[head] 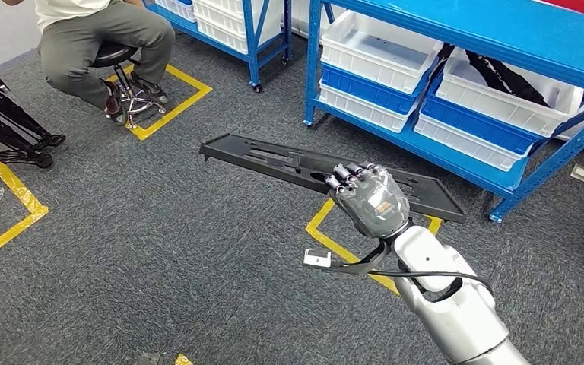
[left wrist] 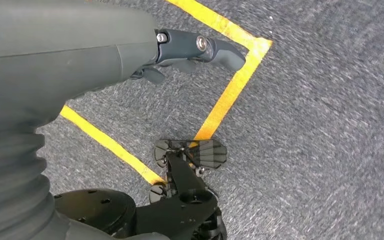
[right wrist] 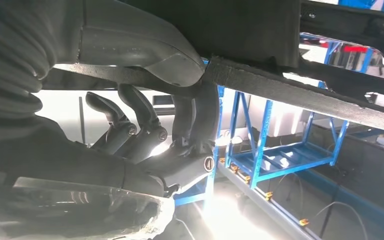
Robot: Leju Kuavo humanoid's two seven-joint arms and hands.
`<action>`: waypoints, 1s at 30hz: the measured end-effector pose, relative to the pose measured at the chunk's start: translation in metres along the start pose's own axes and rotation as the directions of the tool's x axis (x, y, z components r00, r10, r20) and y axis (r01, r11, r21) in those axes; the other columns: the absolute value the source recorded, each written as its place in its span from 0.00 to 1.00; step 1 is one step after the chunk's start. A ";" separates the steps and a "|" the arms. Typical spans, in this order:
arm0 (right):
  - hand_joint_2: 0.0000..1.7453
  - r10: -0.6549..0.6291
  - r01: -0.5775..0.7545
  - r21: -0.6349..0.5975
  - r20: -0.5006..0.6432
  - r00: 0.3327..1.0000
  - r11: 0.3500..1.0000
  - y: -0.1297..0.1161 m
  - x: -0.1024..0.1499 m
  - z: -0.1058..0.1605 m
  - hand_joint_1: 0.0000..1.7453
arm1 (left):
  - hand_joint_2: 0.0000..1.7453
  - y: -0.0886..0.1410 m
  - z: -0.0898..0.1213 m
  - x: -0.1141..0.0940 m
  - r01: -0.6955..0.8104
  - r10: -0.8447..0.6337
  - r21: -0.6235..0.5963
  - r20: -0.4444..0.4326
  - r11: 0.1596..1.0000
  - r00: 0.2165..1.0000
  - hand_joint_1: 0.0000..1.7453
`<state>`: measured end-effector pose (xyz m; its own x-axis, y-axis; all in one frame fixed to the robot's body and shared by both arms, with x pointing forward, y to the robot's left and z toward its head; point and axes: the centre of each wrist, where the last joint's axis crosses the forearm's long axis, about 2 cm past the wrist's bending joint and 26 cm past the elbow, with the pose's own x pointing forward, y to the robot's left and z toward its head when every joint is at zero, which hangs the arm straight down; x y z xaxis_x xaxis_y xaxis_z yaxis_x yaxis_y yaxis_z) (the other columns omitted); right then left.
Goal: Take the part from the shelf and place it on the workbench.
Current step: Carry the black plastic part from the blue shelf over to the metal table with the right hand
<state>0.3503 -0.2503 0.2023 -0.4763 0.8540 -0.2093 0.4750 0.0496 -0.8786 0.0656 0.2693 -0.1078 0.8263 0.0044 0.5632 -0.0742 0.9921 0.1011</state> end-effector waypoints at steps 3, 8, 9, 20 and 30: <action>1.00 0.007 -0.007 -0.004 0.003 1.000 1.000 -0.001 -0.002 -0.002 0.97 | 1.00 -0.001 0.000 0.001 0.001 -0.001 -0.002 0.000 1.000 1.000 0.00; 1.00 0.016 -0.016 -0.001 0.010 1.000 1.000 -0.001 -0.004 -0.002 0.97 | 1.00 -0.002 -0.001 0.002 0.003 -0.003 -0.002 -0.003 1.000 1.000 0.00; 1.00 0.016 -0.016 -0.001 0.012 1.000 1.000 -0.001 -0.004 -0.003 0.97 | 1.00 -0.002 -0.001 0.002 0.004 -0.004 -0.003 -0.004 1.000 1.000 0.00; 1.00 0.024 -0.024 -0.025 0.031 0.999 0.999 -0.007 -0.003 -0.014 0.97 | 1.00 -0.003 0.000 0.001 -0.006 0.006 0.006 -0.008 1.000 1.000 0.00; 1.00 0.022 -0.021 -0.022 0.042 0.999 1.000 -0.006 0.000 -0.015 0.97 | 1.00 -0.002 -0.001 0.003 -0.008 0.008 0.007 -0.004 1.000 1.000 0.00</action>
<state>0.3585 -0.2425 0.2137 -0.4965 0.8324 -0.2462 0.5012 0.0433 -0.8643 0.0684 0.2672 -0.1072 0.8279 0.0127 0.5608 -0.0846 0.9911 0.1024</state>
